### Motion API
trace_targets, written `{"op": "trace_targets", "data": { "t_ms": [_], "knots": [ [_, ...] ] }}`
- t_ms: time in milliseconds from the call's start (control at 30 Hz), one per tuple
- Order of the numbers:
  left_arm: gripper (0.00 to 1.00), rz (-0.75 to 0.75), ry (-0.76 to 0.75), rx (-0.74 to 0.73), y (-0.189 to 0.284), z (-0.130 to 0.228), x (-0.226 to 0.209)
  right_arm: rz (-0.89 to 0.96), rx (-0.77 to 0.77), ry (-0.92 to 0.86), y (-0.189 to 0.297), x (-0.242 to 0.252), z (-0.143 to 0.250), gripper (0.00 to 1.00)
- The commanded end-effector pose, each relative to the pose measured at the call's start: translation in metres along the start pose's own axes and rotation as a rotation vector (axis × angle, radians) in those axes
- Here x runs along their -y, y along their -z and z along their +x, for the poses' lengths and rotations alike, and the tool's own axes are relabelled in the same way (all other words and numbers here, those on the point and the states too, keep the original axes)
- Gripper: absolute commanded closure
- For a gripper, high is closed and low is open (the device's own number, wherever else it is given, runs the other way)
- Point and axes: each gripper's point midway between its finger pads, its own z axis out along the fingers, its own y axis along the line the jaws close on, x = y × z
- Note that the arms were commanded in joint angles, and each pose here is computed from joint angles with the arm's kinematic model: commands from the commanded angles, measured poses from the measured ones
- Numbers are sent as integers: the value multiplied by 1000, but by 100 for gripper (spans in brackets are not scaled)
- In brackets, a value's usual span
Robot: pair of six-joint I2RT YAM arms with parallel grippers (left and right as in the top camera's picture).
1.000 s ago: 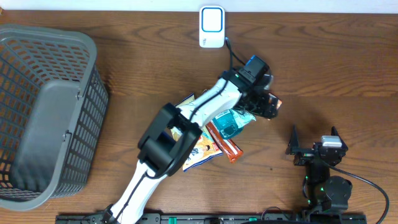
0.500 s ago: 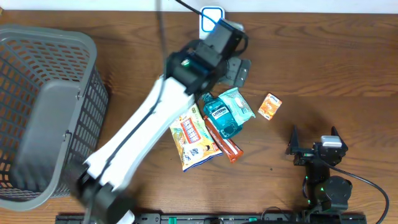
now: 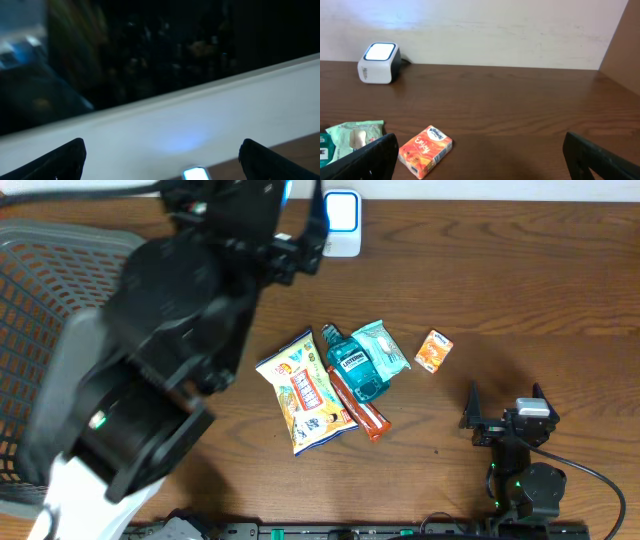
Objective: Scan the item barcode
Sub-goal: 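Retract the left arm back to the basket side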
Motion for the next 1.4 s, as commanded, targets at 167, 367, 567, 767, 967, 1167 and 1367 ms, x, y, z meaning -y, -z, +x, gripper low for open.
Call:
{"op": "trace_targets", "data": {
  "t_ms": [167,367,567,767,967,1167,1367],
  "knots": [
    [2,-164,-210,-57,34,5,-47,-214,-21,-378,4,-37,-4,1],
    [2,-163,-211,-62,55,25,-53,-466,-130,-721,19,-79,-9,1],
    [2,-238,-189,-33,78,58,-77,-561,-157,-862,27,-91,-22,1],
    [2,-237,-169,18,112,91,-95,-551,-186,-617,33,-93,-12,1],
    [2,-312,0,134,164,97,-116,-319,-310,-545,31,-63,-7,1],
    [2,-390,92,220,203,101,-125,-190,-466,-526,19,-48,-23,1],
    [2,-443,174,275,224,109,-127,-162,-748,-470,-10,-65,-36,1]
  ]
}}
